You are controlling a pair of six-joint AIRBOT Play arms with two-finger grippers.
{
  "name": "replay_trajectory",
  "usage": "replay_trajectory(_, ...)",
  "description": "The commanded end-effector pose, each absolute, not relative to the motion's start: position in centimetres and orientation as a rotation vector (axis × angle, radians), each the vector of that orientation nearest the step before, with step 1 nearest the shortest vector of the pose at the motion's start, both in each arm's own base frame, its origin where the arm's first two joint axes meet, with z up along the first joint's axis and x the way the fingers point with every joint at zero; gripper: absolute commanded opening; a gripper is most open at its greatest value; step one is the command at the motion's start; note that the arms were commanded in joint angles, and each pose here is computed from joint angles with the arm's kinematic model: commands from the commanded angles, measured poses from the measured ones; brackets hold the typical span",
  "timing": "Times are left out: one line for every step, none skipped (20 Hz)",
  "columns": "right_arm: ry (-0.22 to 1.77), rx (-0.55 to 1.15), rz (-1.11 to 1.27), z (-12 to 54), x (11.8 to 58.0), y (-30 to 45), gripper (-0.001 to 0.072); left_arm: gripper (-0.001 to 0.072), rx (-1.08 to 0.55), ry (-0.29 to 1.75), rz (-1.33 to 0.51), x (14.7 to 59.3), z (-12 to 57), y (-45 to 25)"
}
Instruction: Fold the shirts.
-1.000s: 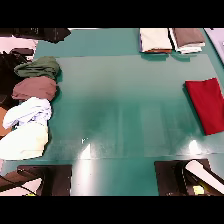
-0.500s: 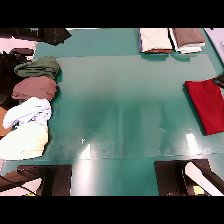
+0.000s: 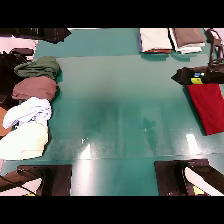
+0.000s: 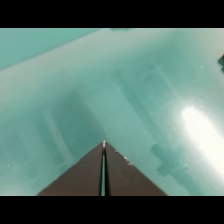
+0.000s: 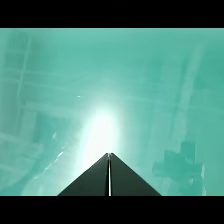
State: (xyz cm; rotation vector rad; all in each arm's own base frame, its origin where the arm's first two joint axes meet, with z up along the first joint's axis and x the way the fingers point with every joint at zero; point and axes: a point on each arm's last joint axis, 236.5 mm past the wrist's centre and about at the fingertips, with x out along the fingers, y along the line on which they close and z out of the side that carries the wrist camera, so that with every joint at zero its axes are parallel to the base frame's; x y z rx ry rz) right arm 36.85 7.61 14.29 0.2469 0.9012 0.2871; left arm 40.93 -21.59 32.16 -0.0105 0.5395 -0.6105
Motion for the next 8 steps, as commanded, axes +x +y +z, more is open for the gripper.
replay_trajectory(0.895,0.222,0.339,14.5,36.6,9.6,0.002,0.0026,-0.02,0.507,-0.606,41.4,32.8,-21.6)
replay_trajectory(0.896,0.222,0.34,14.5,36.6,9.6,0.0021,0.0026,-0.023,0.495,-0.604,41.5,33.1,-21.7)
replay_trajectory(0.898,0.222,0.34,14.5,36.6,9.6,0.0021,0.0026,-0.027,0.483,-0.602,41.7,33.3,-21.7)
replay_trajectory(0.901,0.222,0.341,14.4,36.5,9.7,0.002,0.0026,-0.03,0.473,-0.601,41.8,33.6,-21.7)
replay_trajectory(0.905,0.221,0.342,14.4,36.4,9.7,0.002,0.0026,-0.031,0.467,-0.6,41.9,33.7,-21.7)
replay_trajectory(0.909,0.221,0.343,14.3,36.3,9.7,0.0021,0.0026,-0.032,0.463,-0.599,41.9,33.8,-21.7)
replay_trajectory(0.915,0.221,0.345,14.2,36.2,9.7,0.002,0.0026,-0.034,0.456,-0.598,42.0,33.9,-21.7)
replay_trajectory(0.92,0.22,0.346,14.2,36.1,9.7,0.002,0.0026,-0.037,0.447,-0.597,42.1,34.1,-21.7)
